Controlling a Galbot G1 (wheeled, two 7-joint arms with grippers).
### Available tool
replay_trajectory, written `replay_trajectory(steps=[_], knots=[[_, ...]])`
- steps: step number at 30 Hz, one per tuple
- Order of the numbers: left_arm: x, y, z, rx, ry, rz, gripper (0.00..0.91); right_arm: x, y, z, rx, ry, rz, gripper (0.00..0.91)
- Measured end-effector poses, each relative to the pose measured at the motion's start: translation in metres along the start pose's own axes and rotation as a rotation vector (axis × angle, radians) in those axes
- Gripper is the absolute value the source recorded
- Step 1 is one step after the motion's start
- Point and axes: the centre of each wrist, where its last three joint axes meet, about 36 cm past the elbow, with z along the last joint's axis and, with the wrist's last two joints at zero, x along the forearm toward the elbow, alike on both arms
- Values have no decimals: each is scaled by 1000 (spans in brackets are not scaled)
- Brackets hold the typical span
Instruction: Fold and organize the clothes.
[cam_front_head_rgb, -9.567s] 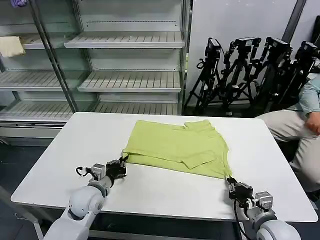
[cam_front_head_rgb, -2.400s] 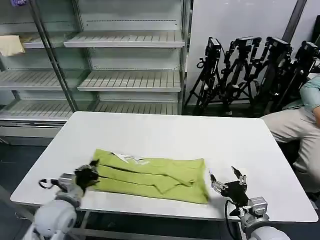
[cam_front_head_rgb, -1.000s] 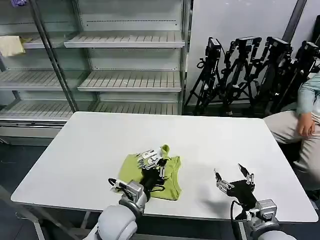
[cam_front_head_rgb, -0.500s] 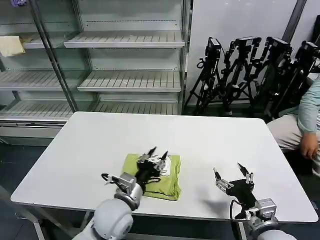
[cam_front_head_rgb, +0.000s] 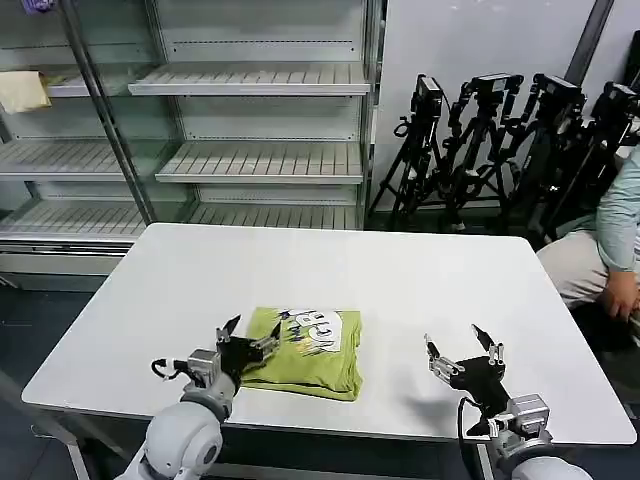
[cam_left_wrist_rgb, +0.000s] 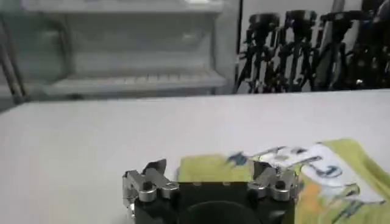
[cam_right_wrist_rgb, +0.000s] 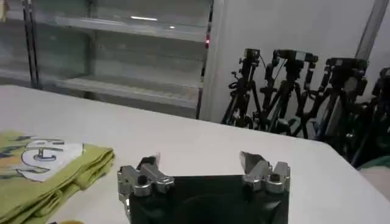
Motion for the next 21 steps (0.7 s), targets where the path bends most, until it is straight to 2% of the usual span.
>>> replay_trajectory(steps=[1, 2, 3, 21], knots=[[1, 1, 2, 10, 9, 1, 625, 0, 0, 0, -1, 0, 0, 907], [1, 1, 3, 20, 17, 3, 131, 0, 0, 0, -1, 1, 1, 907], [1, 2, 5, 30, 27, 7, 40, 0, 0, 0, -2, 1, 1, 907], [-2, 9, 16, 84, 88, 14, 20, 0, 3, -1, -10, 0, 10, 907]])
